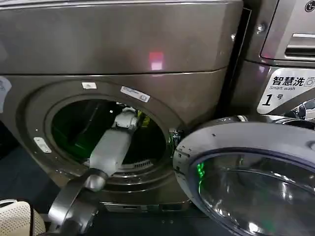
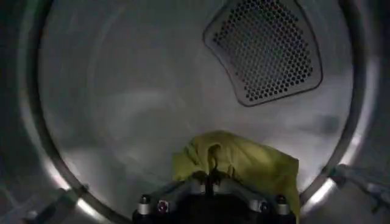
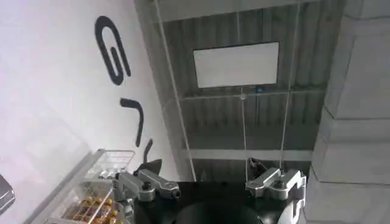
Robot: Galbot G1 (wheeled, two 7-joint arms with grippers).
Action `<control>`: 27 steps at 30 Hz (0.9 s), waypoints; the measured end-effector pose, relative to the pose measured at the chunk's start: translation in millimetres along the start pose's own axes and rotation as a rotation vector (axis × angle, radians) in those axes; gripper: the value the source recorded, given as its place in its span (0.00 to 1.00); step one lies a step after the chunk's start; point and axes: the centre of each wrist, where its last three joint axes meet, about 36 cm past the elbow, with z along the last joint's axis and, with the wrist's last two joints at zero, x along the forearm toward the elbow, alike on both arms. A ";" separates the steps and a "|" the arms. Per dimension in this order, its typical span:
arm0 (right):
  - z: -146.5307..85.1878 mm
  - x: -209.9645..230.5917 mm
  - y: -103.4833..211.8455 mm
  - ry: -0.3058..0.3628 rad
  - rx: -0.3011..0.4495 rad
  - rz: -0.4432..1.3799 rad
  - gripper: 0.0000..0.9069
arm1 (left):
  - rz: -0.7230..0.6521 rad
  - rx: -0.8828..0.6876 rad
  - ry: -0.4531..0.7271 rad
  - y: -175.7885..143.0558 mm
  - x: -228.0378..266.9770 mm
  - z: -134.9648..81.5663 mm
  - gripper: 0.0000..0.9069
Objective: Grasp the clothes from the dryer.
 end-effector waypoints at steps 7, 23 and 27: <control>0.7 0.1 -0.5 0.001 0.000 0.001 1.00 | -0.006 0.004 -0.001 -0.6 0.8 1.0 0.00; -0.1 -1.7 -3.0 0.012 0.016 0.010 1.00 | -0.011 -0.004 -0.003 4.3 1.2 4.1 0.00; 0.0 -2.5 -2.3 0.008 0.012 0.011 1.00 | -0.012 -0.007 -0.006 5.7 1.5 3.6 0.00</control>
